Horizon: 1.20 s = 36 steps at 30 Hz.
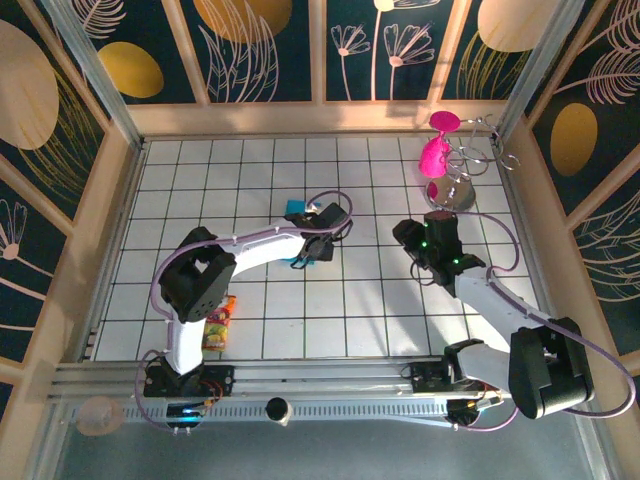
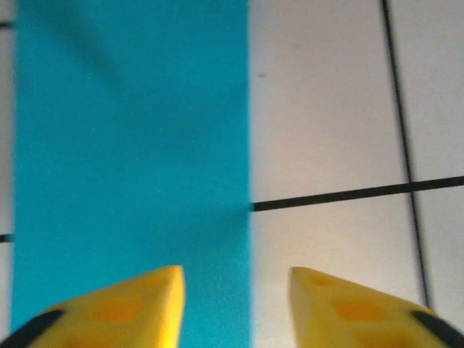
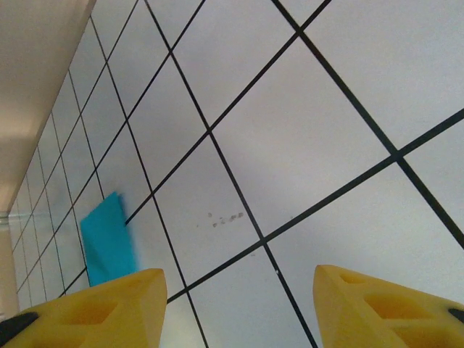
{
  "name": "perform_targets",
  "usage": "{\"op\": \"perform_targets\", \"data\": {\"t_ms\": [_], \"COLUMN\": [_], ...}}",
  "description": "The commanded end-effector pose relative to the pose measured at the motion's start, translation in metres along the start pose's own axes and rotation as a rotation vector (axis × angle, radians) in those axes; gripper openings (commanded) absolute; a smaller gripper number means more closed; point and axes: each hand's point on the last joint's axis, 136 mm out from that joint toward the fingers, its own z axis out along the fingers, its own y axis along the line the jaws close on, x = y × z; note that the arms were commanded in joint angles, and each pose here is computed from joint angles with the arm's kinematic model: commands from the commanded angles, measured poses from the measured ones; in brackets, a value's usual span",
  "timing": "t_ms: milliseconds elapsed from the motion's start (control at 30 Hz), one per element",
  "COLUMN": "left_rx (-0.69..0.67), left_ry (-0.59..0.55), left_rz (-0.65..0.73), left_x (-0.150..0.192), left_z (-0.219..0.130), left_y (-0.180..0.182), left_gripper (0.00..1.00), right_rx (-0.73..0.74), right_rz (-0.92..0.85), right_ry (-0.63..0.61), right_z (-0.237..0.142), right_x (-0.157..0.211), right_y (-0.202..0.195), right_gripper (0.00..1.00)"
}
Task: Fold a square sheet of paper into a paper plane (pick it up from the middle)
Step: Turn over the paper at the center of the table, then move the paper to the center of the table.
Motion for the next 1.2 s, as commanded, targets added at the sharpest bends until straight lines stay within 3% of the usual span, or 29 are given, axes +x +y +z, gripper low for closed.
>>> {"op": "perform_targets", "data": {"t_ms": [0,133,267,433,600,833,1167], "left_rx": [0.211,0.349,0.409,0.338,0.297,0.311,0.319], "left_ry": [0.008,-0.025,-0.112,-0.195,-0.243,-0.256,-0.210], "left_rz": [-0.059,-0.131,-0.242,-0.378,-0.480,-0.583,-0.584], "left_x": [-0.008,-0.023,-0.042,-0.043,-0.021,0.000,0.007], "left_z": [-0.015,-0.038,-0.065,-0.074,-0.073,-0.068,-0.057], "left_y": [-0.031,-0.034,-0.003,0.058,0.102,0.126,0.122], "left_gripper": [0.50,0.59,0.66,0.82,0.99,0.99,0.99], "right_rx": [-0.059,-0.086,-0.134,-0.182,-0.232,-0.244,-0.135], "right_rz": [-0.062,-0.145,-0.224,-0.319,-0.352,-0.361,-0.385], "right_ry": [0.034,0.091,0.166,0.291,0.399,0.509,0.569], "right_z": [0.003,0.011,0.023,0.049,0.077,0.113,0.139], "right_x": [0.005,0.020,0.046,0.093,0.137,0.174,0.189], "right_y": [0.015,0.034,0.060,0.099,0.130,0.146,0.119], "right_gripper": [0.57,0.61,0.63,0.63,0.57,0.50,0.47]}}
